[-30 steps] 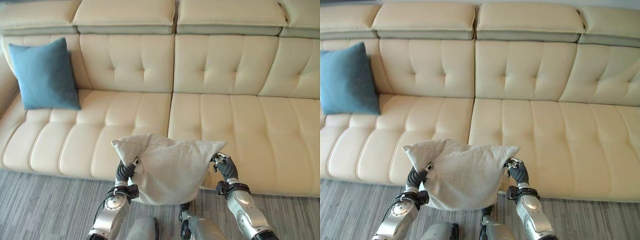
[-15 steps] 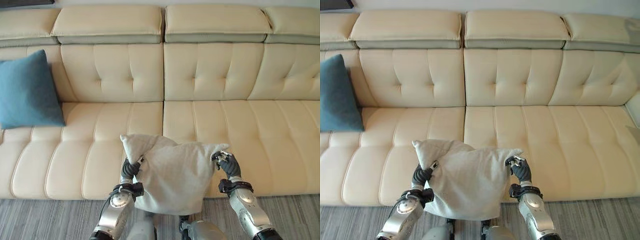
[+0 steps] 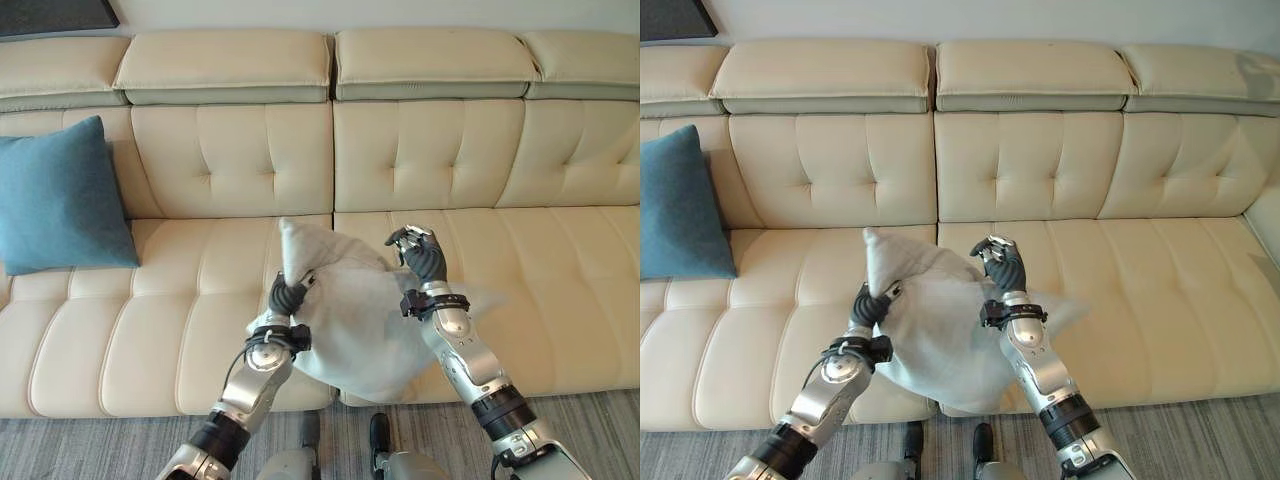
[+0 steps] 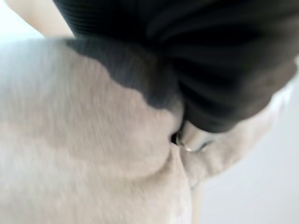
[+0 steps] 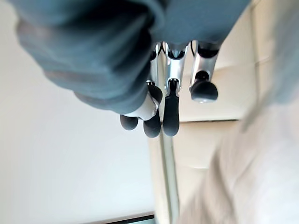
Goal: Pick up all the scattered cushions and arrange them neatly on the sofa.
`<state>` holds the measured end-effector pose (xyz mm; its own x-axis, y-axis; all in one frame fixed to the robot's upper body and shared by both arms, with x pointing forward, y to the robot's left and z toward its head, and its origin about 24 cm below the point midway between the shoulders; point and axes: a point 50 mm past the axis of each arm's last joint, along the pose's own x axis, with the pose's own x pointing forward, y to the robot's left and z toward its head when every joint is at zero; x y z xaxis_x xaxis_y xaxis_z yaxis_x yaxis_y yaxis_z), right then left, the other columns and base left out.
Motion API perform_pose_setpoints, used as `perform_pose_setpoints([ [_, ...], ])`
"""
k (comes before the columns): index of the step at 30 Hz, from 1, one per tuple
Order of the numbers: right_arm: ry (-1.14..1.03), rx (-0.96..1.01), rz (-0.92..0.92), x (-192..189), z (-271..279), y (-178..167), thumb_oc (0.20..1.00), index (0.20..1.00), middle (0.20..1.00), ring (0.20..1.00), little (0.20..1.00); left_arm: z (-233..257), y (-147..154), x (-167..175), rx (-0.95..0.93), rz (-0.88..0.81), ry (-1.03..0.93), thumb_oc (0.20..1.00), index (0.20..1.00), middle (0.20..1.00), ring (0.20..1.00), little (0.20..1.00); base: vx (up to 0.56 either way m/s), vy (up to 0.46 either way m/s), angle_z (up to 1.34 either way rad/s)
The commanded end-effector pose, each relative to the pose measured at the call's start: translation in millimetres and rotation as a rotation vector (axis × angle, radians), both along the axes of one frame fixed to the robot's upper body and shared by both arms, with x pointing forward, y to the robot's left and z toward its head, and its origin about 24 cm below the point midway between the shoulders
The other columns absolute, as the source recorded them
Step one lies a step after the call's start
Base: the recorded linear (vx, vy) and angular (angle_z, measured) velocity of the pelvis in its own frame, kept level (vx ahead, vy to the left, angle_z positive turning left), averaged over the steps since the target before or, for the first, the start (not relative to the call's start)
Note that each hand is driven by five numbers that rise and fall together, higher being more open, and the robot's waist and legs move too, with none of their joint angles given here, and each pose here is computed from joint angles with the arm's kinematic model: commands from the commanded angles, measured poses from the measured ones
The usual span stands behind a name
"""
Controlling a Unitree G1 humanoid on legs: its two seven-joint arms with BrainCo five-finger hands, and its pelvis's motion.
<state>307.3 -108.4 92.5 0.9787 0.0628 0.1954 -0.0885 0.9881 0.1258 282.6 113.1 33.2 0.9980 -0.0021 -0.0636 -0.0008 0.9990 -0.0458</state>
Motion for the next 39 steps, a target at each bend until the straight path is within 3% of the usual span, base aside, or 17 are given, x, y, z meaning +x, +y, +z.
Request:
perform_pose_setpoints([
  [1,-0.131,0.028,0.009,10,31,14,0.200,0.200,0.200,0.200,0.200,72,-16,35,-0.086,0.008,-0.326,0.200,0.200,0.200,0.200,0.200,0.01,0.022,-0.05],
  [7,-0.178,0.025,0.005,19,49,23,0.200,0.200,0.200,0.200,0.200,90,-20,49,-0.113,0.056,-0.370,0.200,0.200,0.200,0.200,0.200,0.00,0.005,-0.02],
  [11,-0.193,0.037,-0.107,16,48,3,0.200,0.200,0.200,0.200,0.200,100,-11,53,-0.086,0.108,-0.413,0.200,0.200,0.200,0.200,0.200,0.04,0.018,-0.03],
  [12,-0.165,0.055,-0.198,8,35,-17,1.000,1.000,1.000,1.000,1.000,99,-4,51,-0.076,0.134,-0.418,0.200,0.200,0.200,0.200,0.200,0.07,0.028,-0.06],
  [15,-0.081,0.075,-0.420,-16,4,-69,1.000,1.000,1.000,1.000,1.000,91,16,40,-0.070,0.189,-0.415,0.200,0.200,0.200,0.200,0.200,0.09,0.035,-0.08],
  [18,-0.009,0.032,-0.556,-35,-18,-100,1.000,1.000,1.000,1.000,1.000,79,29,30,-0.057,0.210,-0.393,0.200,0.200,0.200,0.200,0.200,0.06,0.026,-0.10],
  [24,0.130,0.078,-0.757,-56,-54,-134,1.000,1.000,1.000,1.000,1.000,67,39,12,-0.050,0.194,-0.365,0.200,0.200,0.200,0.200,0.200,0.01,0.021,-0.12],
  [30,0.216,0.195,-0.666,-50,-73,-108,1.000,1.000,1.000,1.000,1.000,51,36,0,-0.086,0.160,-0.303,0.200,0.200,0.200,0.200,0.200,-0.03,0.016,-0.02],
  [39,0.293,0.557,-0.302,-28,-76,-16,1.000,1.000,1.000,1.000,1.000,48,14,-6,-0.180,0.078,-0.276,0.200,0.200,0.200,0.200,0.200,-0.03,0.013,0.08],
])
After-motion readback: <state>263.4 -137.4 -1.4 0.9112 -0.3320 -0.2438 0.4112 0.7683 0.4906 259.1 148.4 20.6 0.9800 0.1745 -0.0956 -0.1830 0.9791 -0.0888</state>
